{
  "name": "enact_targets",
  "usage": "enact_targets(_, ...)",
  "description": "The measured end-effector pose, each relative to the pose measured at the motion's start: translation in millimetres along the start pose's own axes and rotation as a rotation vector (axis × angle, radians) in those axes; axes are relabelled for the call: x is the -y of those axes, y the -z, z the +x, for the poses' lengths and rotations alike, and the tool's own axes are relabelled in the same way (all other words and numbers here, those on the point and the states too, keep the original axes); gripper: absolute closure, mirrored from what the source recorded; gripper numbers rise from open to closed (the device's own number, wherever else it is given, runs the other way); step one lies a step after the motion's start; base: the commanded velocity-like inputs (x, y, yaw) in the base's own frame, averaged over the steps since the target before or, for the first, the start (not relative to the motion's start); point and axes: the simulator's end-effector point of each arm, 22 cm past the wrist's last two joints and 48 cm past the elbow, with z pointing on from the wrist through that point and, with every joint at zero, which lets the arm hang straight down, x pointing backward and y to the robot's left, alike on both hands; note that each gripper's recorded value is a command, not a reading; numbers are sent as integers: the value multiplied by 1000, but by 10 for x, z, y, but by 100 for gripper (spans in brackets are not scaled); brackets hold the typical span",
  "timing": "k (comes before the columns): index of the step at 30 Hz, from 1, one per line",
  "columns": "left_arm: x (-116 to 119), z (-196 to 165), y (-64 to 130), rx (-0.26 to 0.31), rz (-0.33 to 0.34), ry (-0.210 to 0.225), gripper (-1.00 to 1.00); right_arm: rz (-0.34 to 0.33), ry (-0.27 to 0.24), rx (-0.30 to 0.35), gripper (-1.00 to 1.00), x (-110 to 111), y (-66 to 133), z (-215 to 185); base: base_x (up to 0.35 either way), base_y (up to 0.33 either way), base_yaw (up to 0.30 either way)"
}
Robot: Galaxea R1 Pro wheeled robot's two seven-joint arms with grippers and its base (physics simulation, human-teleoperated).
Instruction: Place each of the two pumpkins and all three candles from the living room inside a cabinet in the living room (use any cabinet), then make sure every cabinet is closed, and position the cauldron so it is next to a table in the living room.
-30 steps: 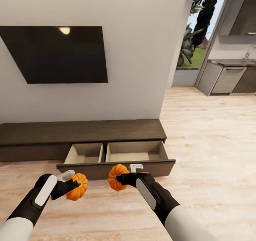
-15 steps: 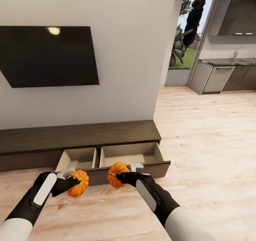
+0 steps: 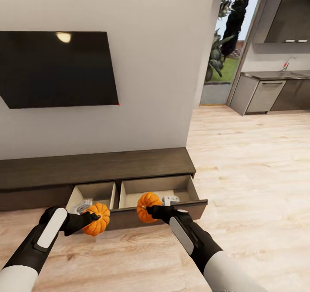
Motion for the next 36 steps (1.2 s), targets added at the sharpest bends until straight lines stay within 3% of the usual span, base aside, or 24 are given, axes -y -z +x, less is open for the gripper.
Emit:
enact_targets(3,-5,-7,2,2,0,1,100,14,-54,10,100,131,10,-66,96,-201,0)
enact_targets(6,-3,-7,1,2,0,1,100,17,-66,12,100,163,12,-79,141,-239,0)
enact_targets(24,3,3,-6,3,0,1,100,18,-70,9,100,170,12,-73,207,-224,0)
enact_targets(36,0,3,-7,3,-1,0,100,23,-75,5,100,170,9,-59,234,-30,0)
